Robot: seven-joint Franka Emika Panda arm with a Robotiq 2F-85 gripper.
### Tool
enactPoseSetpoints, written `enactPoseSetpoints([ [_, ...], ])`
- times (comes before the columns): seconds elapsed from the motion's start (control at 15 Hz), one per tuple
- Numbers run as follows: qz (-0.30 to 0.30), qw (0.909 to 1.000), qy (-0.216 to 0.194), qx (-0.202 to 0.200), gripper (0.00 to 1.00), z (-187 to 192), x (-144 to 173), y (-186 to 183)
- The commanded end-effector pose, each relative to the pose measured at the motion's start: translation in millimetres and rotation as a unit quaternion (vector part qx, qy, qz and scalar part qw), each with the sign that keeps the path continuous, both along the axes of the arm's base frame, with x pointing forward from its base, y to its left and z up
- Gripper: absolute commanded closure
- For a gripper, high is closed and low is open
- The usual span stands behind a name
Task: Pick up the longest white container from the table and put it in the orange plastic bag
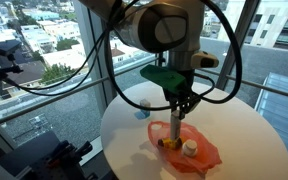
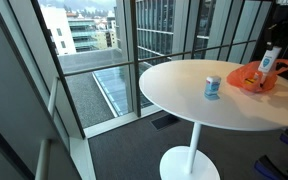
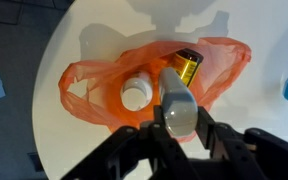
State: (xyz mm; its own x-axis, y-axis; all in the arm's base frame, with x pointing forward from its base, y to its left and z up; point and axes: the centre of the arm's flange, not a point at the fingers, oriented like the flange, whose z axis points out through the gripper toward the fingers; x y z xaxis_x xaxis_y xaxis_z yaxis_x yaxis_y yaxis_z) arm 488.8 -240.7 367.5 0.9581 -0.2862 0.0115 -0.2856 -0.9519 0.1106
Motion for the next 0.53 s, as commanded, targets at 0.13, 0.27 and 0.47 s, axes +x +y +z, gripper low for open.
enactPoseSetpoints([
  [0.13,-0.008,1.0000,0.000,-0.002,0.89,-16.0,19.6,-5.3],
  [0.27,-0.005,1.0000,0.003,-0.004,0.89,-22.1,27.5,-4.4],
  [0.47,0.007,0.9999,0.010,-0.008,0.89,-30.8,45.3,1.8],
])
